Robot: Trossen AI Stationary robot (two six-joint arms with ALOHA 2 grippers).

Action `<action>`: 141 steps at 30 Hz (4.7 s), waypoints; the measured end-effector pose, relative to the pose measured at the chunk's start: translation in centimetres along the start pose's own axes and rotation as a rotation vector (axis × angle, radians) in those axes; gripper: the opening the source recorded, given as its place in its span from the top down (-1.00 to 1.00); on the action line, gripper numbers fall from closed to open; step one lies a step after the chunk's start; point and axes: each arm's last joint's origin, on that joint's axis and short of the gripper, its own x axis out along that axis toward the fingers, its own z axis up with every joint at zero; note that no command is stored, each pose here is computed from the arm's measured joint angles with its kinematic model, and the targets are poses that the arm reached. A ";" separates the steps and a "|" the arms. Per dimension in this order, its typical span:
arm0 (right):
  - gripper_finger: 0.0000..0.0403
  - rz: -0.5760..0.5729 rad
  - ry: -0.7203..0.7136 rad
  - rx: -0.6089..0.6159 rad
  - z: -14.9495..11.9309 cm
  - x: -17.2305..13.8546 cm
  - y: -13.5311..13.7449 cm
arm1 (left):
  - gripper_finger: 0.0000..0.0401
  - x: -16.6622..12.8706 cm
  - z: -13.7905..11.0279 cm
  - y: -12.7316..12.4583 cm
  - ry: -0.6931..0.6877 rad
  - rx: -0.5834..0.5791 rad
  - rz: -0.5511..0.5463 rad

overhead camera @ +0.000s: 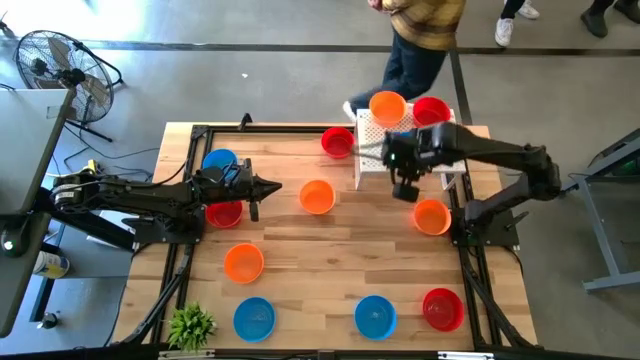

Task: Pick & Place Mini bowls
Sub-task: Put the blue bowl on the shelf, then stack the red bowl on the red bowl on the shelf

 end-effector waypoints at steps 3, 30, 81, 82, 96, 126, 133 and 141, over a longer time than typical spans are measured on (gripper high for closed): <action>1.00 0.013 0.000 0.008 0.1 0.7 -1.9 | 1.00 0.0 0.0 0.0 0.000 0.000 0.000; 0.99 0.005 0.075 0.014 -0.8 5.0 -4.4 | 1.00 0.0 0.0 0.0 0.004 0.000 0.002; 0.97 0.013 0.057 0.010 -0.6 5.0 -4.4 | 1.00 0.0 0.0 0.0 0.000 0.000 0.001; 0.97 0.013 0.057 0.010 -0.6 5.0 -4.4 | 1.00 0.0 0.0 0.0 0.001 0.000 0.001; 0.95 -0.004 0.114 -0.023 0.4 6.6 -4.3 | 1.00 0.0 0.0 0.0 0.000 0.000 0.001; 0.83 0.159 -0.465 0.081 -4.7 2.9 -1.1 | 1.00 0.0 0.0 0.0 0.001 0.000 0.001; 0.95 0.233 -0.774 0.034 -6.0 4.6 1.7 | 1.00 0.0 0.0 0.0 0.001 0.000 0.001; 0.98 0.292 -1.054 -0.038 -6.9 7.6 4.6 | 1.00 0.0 -0.1 0.0 0.008 0.007 0.005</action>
